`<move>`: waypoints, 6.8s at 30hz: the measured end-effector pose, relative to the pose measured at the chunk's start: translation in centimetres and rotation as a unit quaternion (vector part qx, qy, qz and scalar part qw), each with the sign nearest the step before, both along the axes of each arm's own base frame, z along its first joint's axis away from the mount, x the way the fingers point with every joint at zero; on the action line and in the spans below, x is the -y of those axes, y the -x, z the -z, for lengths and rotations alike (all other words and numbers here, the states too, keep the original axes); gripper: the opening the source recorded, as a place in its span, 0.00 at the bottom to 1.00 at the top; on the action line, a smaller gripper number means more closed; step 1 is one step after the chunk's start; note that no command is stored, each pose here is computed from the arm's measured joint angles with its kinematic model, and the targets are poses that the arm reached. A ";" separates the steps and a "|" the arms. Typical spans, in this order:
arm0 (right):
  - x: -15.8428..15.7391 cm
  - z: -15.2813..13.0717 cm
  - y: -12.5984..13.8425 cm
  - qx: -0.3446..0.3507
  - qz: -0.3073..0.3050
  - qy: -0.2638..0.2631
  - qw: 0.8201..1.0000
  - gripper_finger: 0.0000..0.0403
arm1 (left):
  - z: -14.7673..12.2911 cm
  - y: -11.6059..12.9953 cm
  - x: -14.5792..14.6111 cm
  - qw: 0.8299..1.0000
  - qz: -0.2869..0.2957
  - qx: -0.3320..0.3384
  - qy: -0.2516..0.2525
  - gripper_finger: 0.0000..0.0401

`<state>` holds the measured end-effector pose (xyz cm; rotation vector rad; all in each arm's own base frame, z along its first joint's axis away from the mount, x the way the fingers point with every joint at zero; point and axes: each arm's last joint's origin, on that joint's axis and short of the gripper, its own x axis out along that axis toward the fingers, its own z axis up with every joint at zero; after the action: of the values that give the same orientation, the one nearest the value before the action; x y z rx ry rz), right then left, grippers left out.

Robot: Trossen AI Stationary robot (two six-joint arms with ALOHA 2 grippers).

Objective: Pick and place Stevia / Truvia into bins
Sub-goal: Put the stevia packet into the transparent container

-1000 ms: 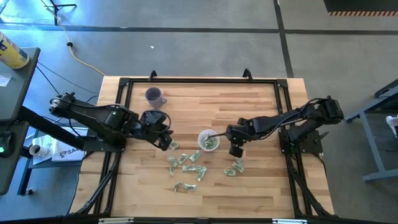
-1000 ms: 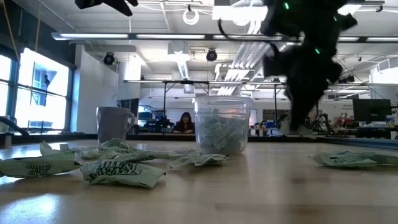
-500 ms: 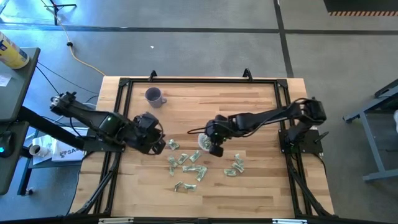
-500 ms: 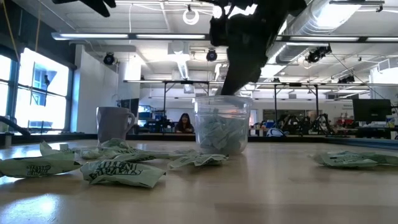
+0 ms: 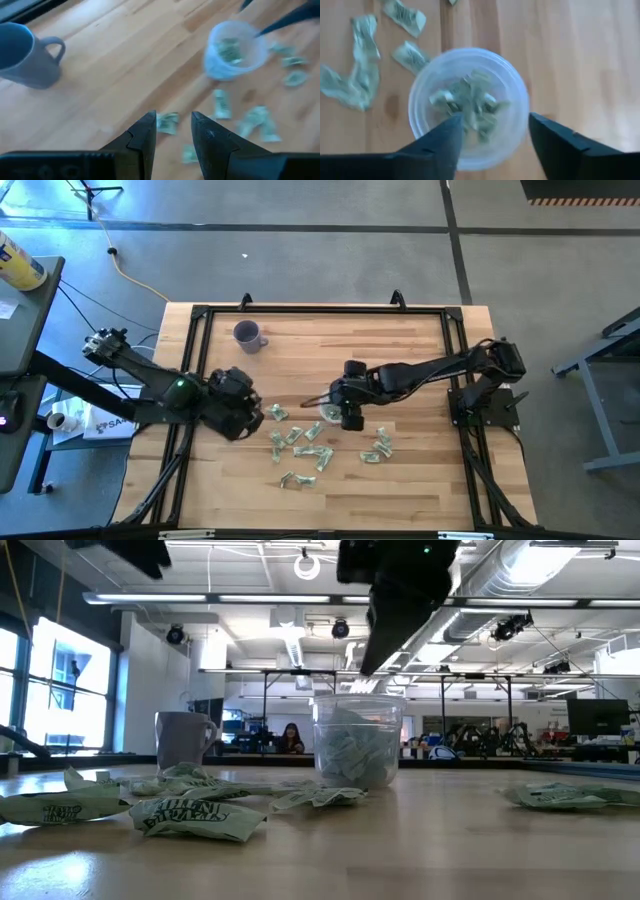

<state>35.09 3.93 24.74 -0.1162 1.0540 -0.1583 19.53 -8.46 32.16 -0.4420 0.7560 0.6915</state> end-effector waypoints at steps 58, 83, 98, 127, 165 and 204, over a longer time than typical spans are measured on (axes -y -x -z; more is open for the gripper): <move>-4.3 12.2 11.0 -0.089 0.470 -0.204 0.854 0.40 | 9.5 -5.4 -7.2 0.973 0.194 0.073 0.098 0.39; 2.2 1.2 0.6 0.038 0.163 -0.207 0.964 0.06 | 8.2 -0.4 -5.0 0.989 0.108 0.012 0.100 0.39; -1.0 -0.4 4.2 -0.023 0.159 -0.094 0.983 0.69 | 11.8 -1.2 -3.7 0.988 0.109 -0.029 0.102 0.39; -12.2 2.6 13.4 -0.063 0.207 -0.060 0.975 0.80 | 16.3 -17.4 -0.3 0.978 0.156 -0.084 0.113 0.57; -9.4 2.6 13.6 0.001 0.233 0.007 0.973 0.80 | 6.1 -15.6 -3.2 0.974 0.220 0.046 0.001 0.05; -9.5 2.8 12.9 -0.010 0.159 0.007 0.987 0.80 | 8.9 -19.9 -6.3 0.960 0.248 0.061 0.113 0.58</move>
<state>22.19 13.40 21.96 0.0384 1.0871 -0.4547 39.38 -2.17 23.26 -0.4727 0.7918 0.1073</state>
